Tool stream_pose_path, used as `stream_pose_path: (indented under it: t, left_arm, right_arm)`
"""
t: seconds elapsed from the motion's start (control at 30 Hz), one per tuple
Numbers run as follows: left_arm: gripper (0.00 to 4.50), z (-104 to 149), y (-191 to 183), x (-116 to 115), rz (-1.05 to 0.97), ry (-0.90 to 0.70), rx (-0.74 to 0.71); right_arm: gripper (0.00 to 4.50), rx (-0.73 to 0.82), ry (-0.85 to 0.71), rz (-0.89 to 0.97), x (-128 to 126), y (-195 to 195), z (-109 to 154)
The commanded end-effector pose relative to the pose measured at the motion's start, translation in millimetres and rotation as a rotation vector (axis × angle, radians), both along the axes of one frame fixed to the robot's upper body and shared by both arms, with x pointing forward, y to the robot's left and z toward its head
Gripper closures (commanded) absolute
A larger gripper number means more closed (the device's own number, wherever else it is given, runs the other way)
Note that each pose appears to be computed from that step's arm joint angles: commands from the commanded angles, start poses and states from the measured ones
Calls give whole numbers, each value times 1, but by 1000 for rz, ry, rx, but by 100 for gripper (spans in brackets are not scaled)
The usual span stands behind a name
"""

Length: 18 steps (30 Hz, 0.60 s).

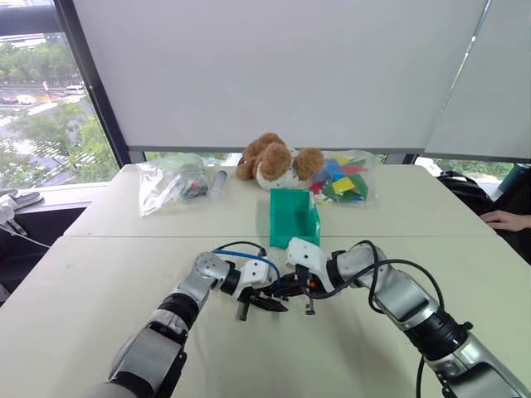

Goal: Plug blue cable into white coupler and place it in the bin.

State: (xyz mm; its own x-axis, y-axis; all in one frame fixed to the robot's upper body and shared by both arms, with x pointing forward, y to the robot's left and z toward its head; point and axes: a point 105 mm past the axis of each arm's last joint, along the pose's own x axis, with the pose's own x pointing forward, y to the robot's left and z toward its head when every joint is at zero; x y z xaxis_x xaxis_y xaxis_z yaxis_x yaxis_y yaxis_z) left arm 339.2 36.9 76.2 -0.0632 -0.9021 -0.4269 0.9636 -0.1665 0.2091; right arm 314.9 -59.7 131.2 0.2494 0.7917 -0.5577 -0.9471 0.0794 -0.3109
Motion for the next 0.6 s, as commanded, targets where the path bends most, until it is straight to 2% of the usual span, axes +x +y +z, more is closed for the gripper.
stream_pose_path:
  t: [0.03,0.17,0.2,0.3,0.4,0.5,0.6]
  left_arm:
    - [232,6,21,3,50,16,0]
    - [27,15,37,3,93,9,-25]
    - [7,19,41,3,106,10,-37]
    - [7,35,59,5,175,-6,-80]
    - [7,48,79,10,269,-25,-119]
    - [7,57,99,15,372,-40,-147]
    - [7,61,108,17,441,-39,-166]
  right_arm:
    - [450,18,12,-38,2,-3,3]
    - [450,40,-6,-52,2,-5,14]
    - [450,46,-11,-57,2,-6,17]
    - [450,117,-41,-86,7,-8,39]
    - [450,241,-103,-146,21,-10,78]
    - [450,331,-172,-247,48,-20,117]
    - [450,368,-186,-328,72,-30,135]
